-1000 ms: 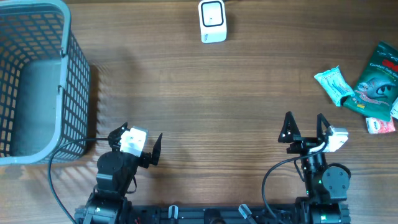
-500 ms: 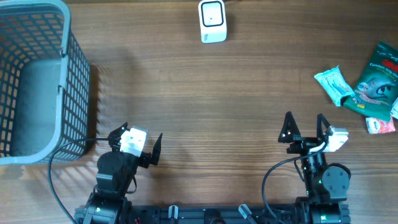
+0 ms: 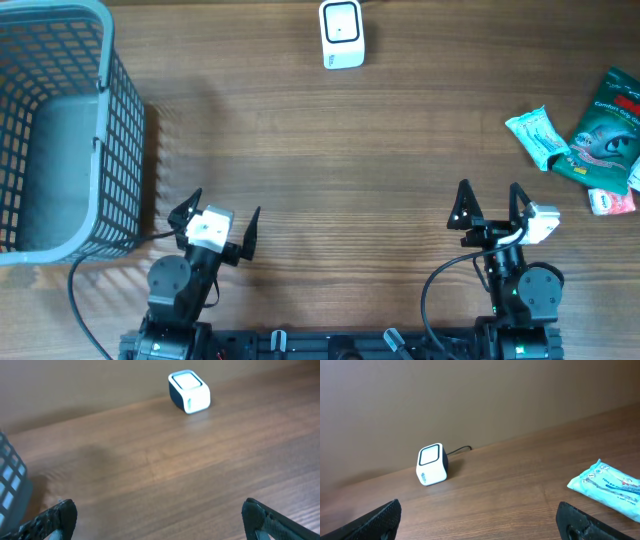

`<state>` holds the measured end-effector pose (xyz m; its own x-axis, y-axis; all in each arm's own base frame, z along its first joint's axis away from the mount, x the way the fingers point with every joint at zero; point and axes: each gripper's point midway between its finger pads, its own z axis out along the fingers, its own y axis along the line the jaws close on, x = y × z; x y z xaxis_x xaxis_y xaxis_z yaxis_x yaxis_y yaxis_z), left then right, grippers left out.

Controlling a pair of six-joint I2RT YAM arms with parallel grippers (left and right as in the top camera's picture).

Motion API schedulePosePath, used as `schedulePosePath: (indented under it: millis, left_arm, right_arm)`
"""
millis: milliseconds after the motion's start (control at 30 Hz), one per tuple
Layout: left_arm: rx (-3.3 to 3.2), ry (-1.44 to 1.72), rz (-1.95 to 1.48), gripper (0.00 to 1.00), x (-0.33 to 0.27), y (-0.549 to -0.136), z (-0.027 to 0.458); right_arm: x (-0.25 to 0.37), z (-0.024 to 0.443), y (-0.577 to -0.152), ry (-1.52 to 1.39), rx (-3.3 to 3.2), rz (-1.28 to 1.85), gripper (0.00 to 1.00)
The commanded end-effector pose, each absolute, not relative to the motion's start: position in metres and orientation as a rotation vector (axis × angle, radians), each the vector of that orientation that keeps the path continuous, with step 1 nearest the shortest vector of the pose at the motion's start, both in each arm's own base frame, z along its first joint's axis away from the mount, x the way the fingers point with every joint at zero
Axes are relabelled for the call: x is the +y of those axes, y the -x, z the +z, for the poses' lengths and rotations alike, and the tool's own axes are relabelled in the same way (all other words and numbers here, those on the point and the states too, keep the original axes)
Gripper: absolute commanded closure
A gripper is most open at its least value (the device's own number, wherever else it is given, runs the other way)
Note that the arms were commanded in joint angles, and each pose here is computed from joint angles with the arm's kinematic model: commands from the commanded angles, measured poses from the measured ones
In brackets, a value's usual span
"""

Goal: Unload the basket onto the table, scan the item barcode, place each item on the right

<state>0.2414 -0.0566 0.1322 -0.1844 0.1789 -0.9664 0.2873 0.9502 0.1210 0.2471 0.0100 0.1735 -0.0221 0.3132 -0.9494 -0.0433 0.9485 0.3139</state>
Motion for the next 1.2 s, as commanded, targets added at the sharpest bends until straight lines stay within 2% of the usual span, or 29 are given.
schedulePosePath:
  millis: [0, 367, 733, 833, 1167]
  left_arm:
    - [1.742, -0.346, -0.086, 0.00, -0.053, -0.241, 0.133]
    - [1.709, -0.185, -0.068, 0.00, -0.032, -0.244, 0.146]
    - [1.661, -0.157, -0.041, 0.00, -0.026, -0.243, 0.157]
    - [1.666, -0.023, -0.068, 0.00, -0.015, -0.244, 0.157]
    - [1.664, -0.029, -0.060, 0.00, -0.015, -0.244, 0.157]
  right_arm:
    - [0.010, 0.176, -0.247, -0.208, 1.560, 0.291, 0.00]
    - [0.010, 0.176, -0.247, -0.208, 1.562, 0.291, 0.00]
    - [0.010, 0.176, -0.247, -0.208, 1.562, 0.291, 0.00]
    - [0.010, 0.176, -0.247, -0.208, 1.562, 0.291, 0.00]
    - [0.010, 0.176, -0.247, -0.208, 1.562, 0.291, 0.00]
